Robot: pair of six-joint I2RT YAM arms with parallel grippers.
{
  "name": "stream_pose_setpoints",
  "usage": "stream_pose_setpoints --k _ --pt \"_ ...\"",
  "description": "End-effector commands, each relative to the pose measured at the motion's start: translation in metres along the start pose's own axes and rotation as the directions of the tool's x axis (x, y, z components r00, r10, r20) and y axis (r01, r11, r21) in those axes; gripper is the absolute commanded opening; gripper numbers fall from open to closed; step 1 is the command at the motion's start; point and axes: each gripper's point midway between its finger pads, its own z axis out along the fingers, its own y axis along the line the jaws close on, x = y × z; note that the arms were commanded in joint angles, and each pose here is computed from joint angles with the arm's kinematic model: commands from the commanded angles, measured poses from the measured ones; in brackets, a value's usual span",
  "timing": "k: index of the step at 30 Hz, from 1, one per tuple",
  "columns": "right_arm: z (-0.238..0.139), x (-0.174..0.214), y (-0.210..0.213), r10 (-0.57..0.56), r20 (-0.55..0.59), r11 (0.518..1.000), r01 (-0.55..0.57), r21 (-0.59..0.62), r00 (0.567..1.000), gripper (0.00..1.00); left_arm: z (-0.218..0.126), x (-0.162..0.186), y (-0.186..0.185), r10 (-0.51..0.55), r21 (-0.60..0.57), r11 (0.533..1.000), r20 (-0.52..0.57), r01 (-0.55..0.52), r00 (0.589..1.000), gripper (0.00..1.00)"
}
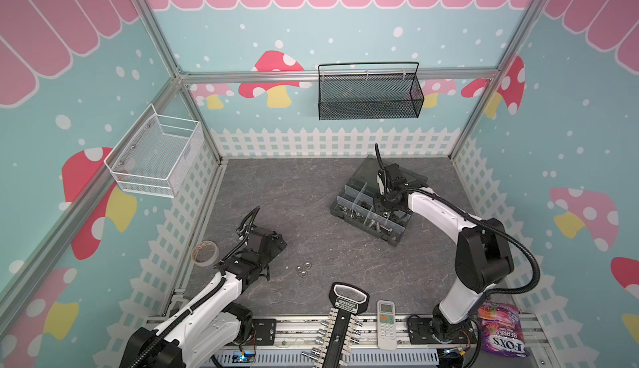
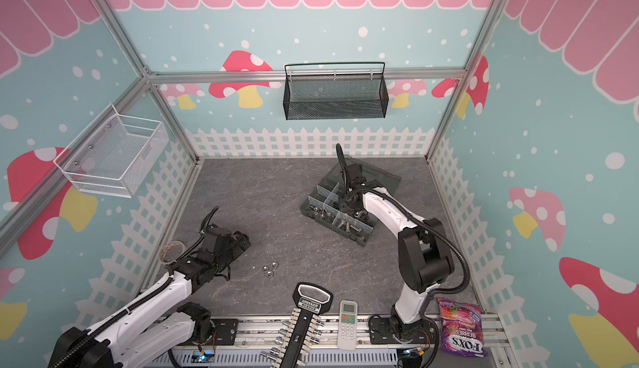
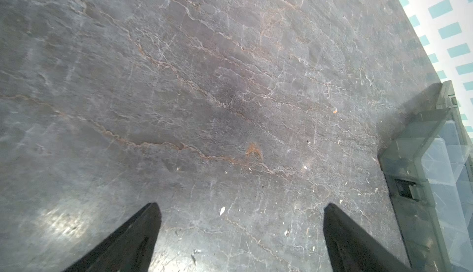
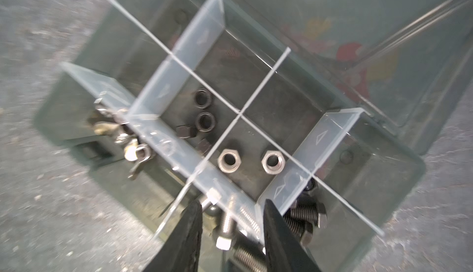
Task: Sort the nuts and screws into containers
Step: 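Open the right gripper to drop the silver nut into the compartment, then move the right gripper over the cluster of three silver nuts nearer the robot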
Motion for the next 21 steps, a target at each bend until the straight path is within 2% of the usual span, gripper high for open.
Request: stream_pose_setpoints --k 1,5,12,21 --pt "-0.028 -0.003 0.025 -0.068 0.021 0.998 0.068 -0.015 0.997 0.42 -0.002 -0.005 0.003 -0.029 -0.014 0.999 0.023 0.029 0.999 1.0" --pt "-0.044 0.012 0.07 -0.177 0.001 0.984 0.177 -0.031 0.984 0.42 -0.005 -0.007 0.011 -0.038 -0.047 0.998 0.038 0.04 0.999 1.0" --pt "-0.049 0.061 0.152 -0.313 -0.057 0.935 0.297 -0.194 0.948 0.42 -0.011 -0.011 0.032 -0.094 -0.099 0.99 0.068 0.1 0.993 1.0" --pt "-0.032 0.128 0.233 -0.522 -0.127 0.833 0.473 -0.286 0.843 0.45 -0.017 -0.014 0.051 -0.159 -0.109 0.98 0.099 0.169 0.982 1.0"
